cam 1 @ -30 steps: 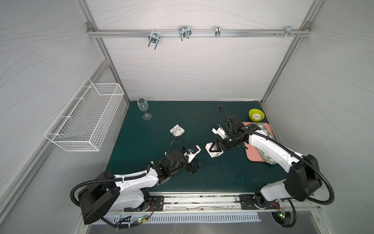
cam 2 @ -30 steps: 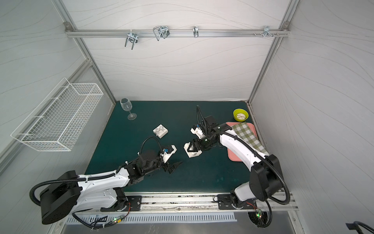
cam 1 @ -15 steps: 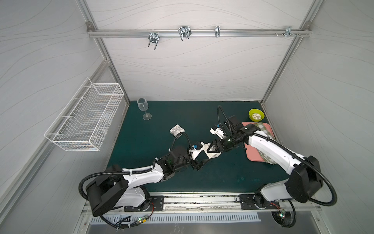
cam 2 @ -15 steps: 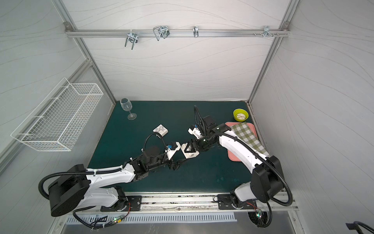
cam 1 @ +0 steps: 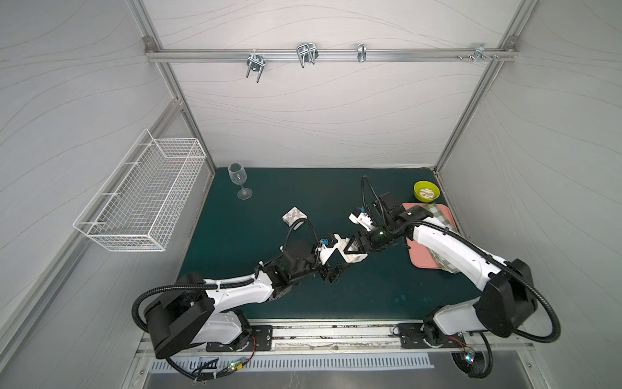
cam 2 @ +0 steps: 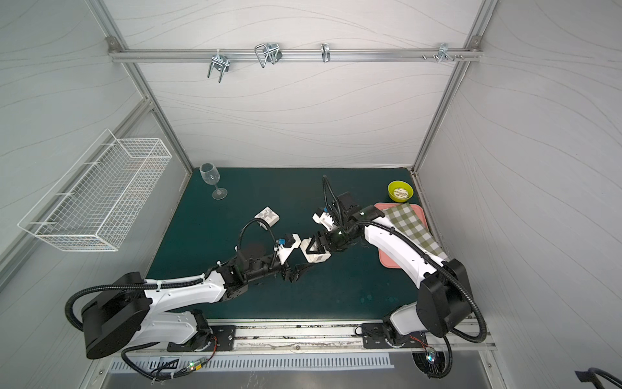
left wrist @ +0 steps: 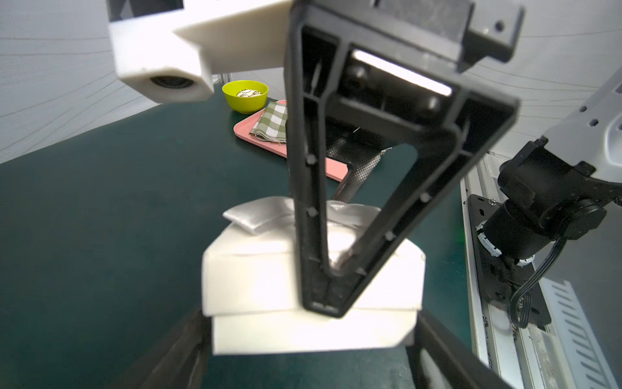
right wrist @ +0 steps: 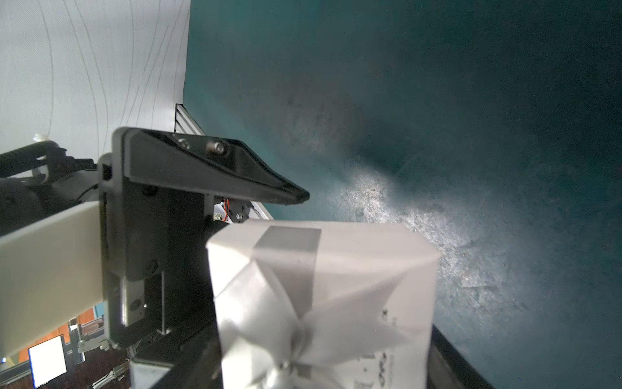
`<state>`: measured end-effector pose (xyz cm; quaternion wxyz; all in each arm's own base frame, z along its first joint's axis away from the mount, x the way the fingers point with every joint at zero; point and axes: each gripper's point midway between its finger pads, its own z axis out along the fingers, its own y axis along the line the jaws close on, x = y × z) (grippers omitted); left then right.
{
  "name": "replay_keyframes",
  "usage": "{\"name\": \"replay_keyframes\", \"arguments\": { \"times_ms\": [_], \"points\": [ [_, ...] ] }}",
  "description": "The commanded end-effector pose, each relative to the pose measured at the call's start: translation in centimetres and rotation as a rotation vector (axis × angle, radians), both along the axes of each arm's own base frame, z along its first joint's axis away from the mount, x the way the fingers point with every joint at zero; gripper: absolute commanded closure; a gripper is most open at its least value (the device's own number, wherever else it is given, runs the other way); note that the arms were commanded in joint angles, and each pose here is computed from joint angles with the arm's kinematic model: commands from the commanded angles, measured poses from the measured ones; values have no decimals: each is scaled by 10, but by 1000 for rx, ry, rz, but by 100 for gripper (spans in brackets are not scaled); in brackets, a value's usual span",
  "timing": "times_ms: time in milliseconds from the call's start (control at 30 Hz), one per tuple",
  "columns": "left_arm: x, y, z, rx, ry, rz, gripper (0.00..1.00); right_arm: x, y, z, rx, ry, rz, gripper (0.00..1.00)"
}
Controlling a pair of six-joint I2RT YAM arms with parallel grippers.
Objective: Take the necklace out of the lift-off lid jewelry box
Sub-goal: Open the lid on the jewelry box.
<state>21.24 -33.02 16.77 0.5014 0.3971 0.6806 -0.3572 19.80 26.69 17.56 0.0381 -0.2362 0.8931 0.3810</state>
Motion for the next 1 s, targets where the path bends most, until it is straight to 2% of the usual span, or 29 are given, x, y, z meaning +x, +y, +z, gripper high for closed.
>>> {"name": "replay_keyframes", "arguments": {
  "times_ms": [0, 133, 300, 467, 633, 967],
  "points": [
    [2, -11, 32, -79, -55, -29, 15, -5, 3, 16, 37, -8, 10, 34],
    [2, -12, 30, -75, -51, -34, 25, -6, 3, 18, 45, -4, 10, 33],
    [1, -11, 29, -69, -49, -33, 40, -7, 3, 22, 50, 3, 9, 25],
    [2, -3, 29, -61, -67, 2, 49, -6, 1, 33, 83, 16, 3, 27],
    [4, 6, 28, -60, -69, 30, 52, -1, -4, 40, 109, 12, -11, 31],
    [7, 15, 20, -59, -43, 57, 53, 4, -8, 48, 114, 7, -4, 28]
  ]
}}
